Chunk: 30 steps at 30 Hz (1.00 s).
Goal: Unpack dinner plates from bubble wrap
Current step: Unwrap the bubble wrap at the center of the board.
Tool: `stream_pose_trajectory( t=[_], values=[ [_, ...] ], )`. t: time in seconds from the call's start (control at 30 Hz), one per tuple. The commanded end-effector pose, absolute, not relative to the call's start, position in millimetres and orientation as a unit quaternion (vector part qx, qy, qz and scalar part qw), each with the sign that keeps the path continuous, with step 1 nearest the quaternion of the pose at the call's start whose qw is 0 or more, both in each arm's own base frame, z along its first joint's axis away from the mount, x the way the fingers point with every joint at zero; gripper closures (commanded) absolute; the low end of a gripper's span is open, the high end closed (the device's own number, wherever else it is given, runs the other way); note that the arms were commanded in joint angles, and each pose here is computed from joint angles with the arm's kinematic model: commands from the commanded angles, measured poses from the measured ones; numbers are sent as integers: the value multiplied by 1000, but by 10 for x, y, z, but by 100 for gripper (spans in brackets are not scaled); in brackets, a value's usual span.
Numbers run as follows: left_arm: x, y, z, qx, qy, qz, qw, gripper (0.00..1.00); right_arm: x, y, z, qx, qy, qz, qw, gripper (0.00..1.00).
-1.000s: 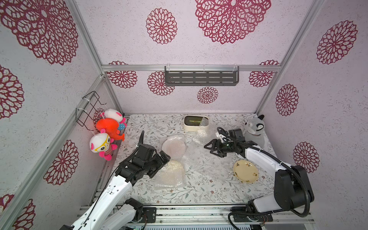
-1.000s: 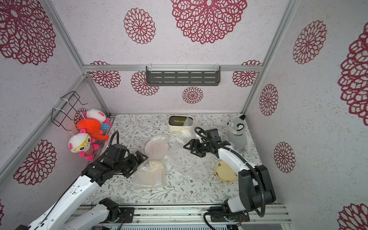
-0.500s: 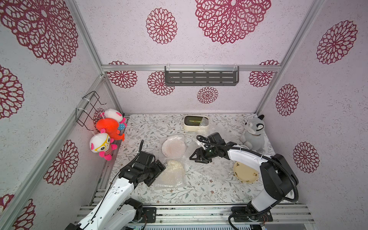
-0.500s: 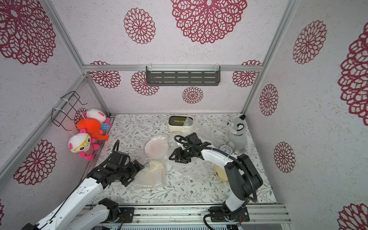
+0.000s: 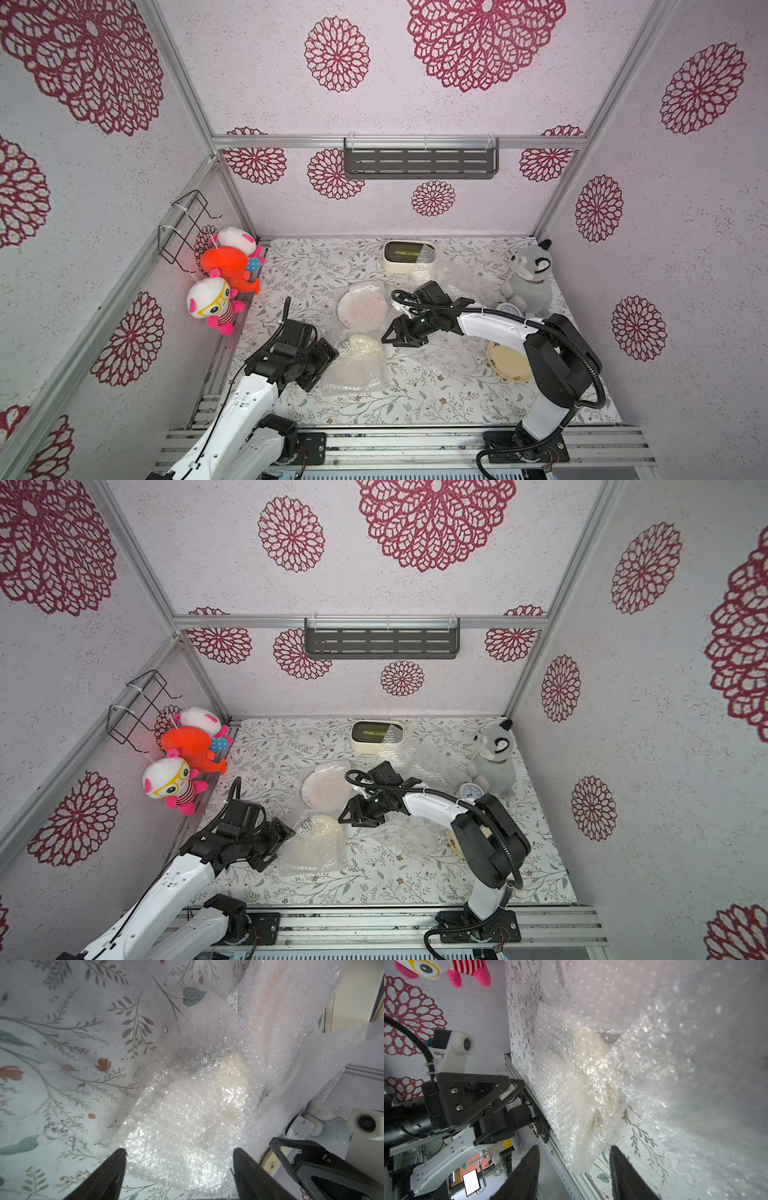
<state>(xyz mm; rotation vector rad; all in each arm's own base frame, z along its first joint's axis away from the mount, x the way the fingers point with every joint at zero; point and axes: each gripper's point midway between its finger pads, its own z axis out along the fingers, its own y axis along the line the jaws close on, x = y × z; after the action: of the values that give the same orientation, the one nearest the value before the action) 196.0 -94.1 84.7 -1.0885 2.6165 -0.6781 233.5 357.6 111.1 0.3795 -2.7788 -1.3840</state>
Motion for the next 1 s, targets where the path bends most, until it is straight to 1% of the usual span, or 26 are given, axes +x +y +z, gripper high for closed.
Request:
stream_pose_trajectory(
  t=[0.0, 0.3, 0.37, 0.47, 0.87, 0.97],
  values=[
    [1982, -868, 789, -374, 895, -214, 116, 17, 2300, 3674, 1209, 138, -882, -451, 6, 46],
    [2059, -887, 709, -358, 904, -206, 109, 20, 2165, 3763, 1116, 150, -883, -444, 27, 47],
    [2064, -892, 679, -356, 905, -206, 106, 23, 2150, 3778, 1101, 151, -883, -444, 30, 46],
    [2066, -904, 640, -355, 906, -208, 104, 25, 2129, 3795, 1075, 153, -883, -442, 34, 46],
    [2055, -851, 517, -345, 913, -193, 98, 27, 2049, 3908, 999, 159, -882, -440, 50, 46],
    [2081, -857, 505, -342, 914, -195, 100, 31, 2032, 3938, 993, 162, -883, -438, 53, 46]
  ],
)
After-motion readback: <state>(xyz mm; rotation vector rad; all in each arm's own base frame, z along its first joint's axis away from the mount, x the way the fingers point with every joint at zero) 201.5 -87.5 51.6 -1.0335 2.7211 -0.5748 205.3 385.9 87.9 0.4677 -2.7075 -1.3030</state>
